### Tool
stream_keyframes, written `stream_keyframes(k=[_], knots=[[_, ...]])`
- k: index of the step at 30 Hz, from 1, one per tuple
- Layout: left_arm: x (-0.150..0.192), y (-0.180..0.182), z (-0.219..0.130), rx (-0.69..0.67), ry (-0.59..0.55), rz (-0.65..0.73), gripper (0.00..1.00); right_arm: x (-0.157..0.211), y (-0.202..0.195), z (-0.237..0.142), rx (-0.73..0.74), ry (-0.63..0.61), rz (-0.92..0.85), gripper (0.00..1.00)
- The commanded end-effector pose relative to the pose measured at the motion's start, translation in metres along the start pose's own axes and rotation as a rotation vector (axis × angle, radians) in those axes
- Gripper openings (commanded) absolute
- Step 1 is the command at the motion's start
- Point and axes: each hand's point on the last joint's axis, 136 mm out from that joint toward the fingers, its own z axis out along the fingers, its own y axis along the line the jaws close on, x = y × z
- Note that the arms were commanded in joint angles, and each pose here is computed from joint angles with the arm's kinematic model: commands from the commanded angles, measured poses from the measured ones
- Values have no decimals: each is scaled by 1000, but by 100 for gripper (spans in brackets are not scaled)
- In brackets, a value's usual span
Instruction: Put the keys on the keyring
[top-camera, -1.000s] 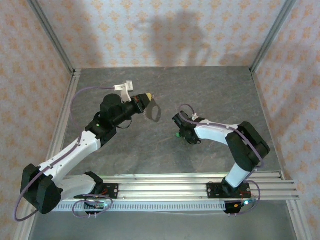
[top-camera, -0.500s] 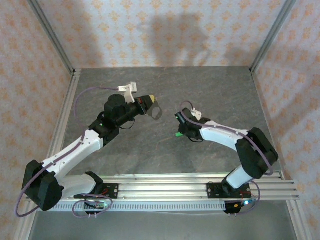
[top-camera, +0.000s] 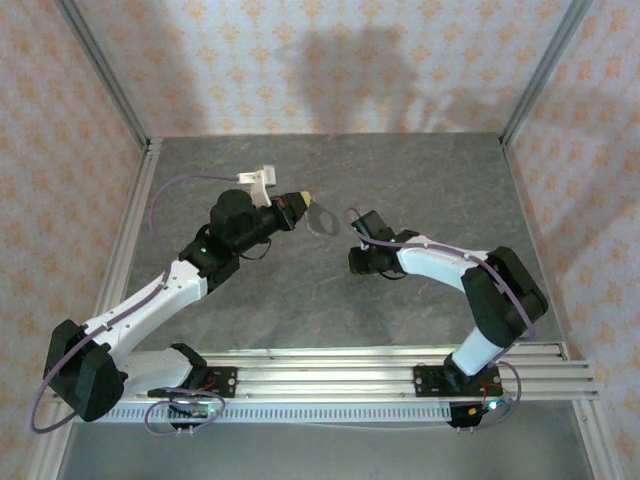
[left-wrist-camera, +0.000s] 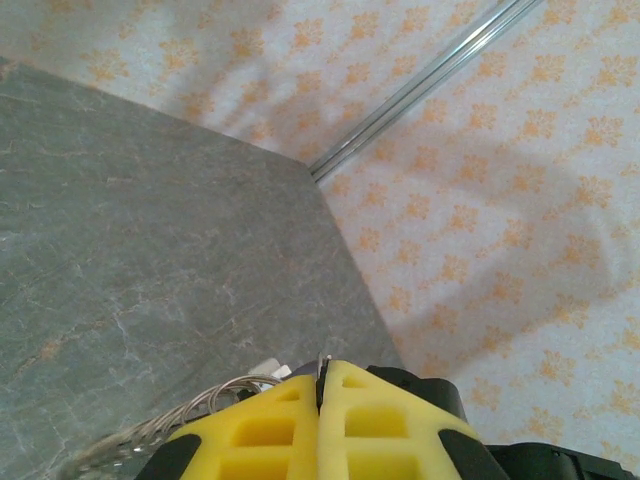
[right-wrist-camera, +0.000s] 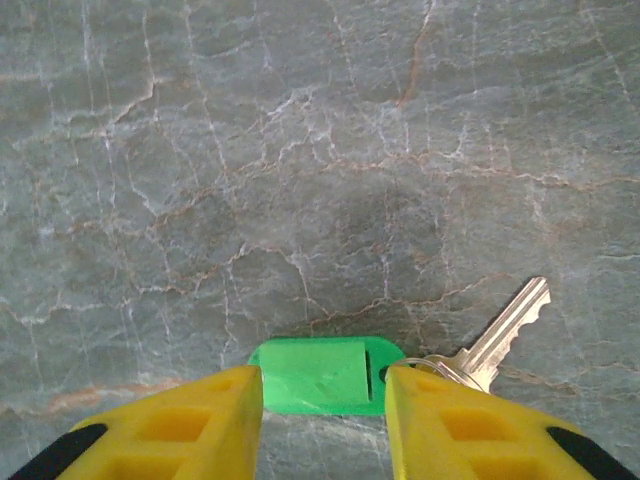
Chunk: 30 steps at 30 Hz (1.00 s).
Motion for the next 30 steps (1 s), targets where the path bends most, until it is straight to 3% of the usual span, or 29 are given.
stream_keyframes(k=[1,9,30], knots=[[-15,-17,-3,34,-48,36,0,-4,-1,-3,-8,10,-51,36],[-14,-18,-1,38,-47,37,0,-9,-20,-2,0,-1,15,36],[-15,-21,0,47,-50,33,0,17,-16,8,-59,78,49,29]])
